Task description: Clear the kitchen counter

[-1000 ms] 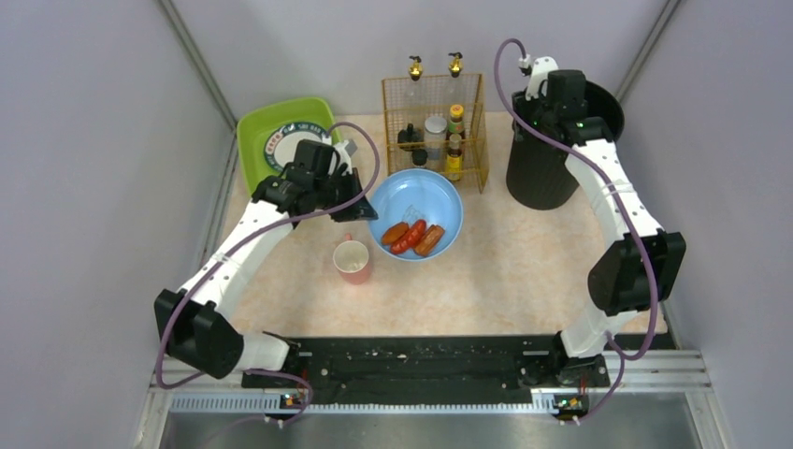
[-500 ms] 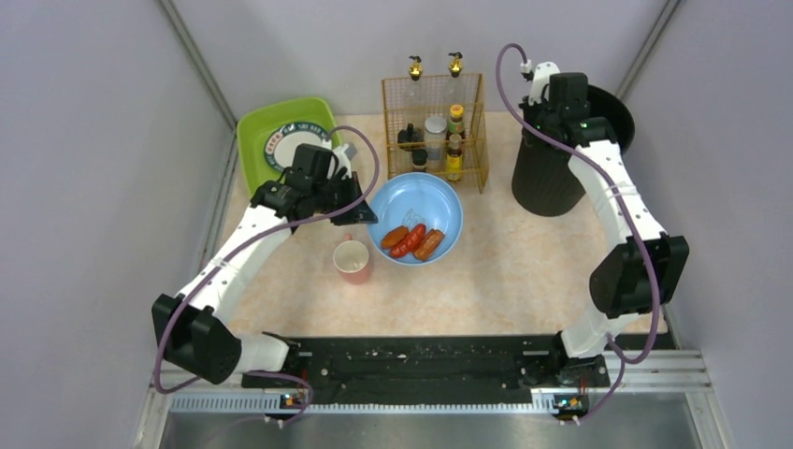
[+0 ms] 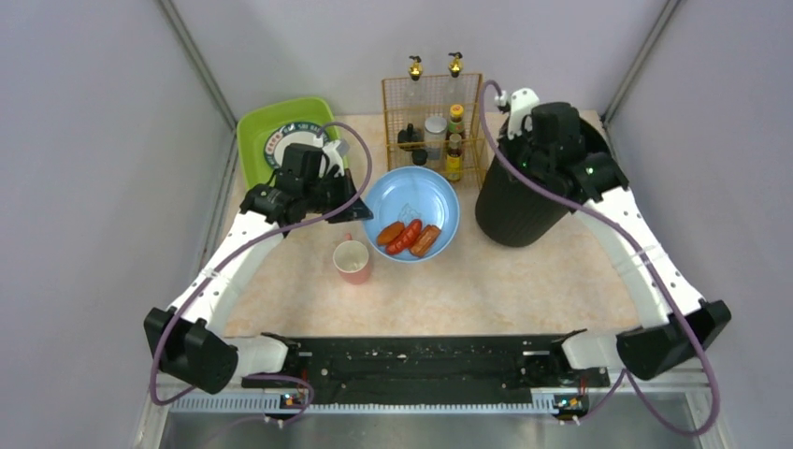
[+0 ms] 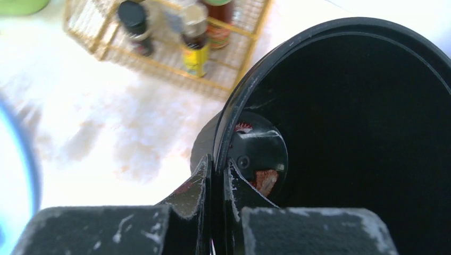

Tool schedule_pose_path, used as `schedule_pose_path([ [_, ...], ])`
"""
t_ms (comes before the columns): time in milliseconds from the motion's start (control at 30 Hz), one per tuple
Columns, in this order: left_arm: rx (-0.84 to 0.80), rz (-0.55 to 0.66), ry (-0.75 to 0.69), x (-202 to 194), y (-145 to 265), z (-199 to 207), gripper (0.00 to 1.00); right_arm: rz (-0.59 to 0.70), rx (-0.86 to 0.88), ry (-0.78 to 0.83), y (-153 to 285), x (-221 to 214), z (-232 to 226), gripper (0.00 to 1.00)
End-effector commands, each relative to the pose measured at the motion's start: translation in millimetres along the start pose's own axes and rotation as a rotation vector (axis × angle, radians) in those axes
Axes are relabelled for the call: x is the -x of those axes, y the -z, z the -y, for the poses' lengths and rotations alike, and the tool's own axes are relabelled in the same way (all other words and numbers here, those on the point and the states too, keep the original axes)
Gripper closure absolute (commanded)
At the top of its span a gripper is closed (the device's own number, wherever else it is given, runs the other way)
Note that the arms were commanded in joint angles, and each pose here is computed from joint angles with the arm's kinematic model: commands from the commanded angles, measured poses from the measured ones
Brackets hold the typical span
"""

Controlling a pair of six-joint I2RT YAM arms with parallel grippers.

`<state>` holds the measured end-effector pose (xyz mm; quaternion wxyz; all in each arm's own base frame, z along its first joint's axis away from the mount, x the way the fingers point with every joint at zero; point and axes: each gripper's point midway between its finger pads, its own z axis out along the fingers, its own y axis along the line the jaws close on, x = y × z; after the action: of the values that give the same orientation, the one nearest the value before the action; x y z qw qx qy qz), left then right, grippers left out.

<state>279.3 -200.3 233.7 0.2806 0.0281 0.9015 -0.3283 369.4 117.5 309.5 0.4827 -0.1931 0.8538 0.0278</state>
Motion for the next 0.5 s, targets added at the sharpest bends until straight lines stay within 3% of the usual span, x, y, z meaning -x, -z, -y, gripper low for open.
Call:
schedule_pose_path([
  [0,-0.066,0.114,-0.056,24,23,20,1.00,0.119,0.008,0.040,37,8,-26,1.00],
  [467,-0.008,0.154,-0.070,31,33,14,1.00,0.096,0.247,0.126,63,-50,-115,1.00],
])
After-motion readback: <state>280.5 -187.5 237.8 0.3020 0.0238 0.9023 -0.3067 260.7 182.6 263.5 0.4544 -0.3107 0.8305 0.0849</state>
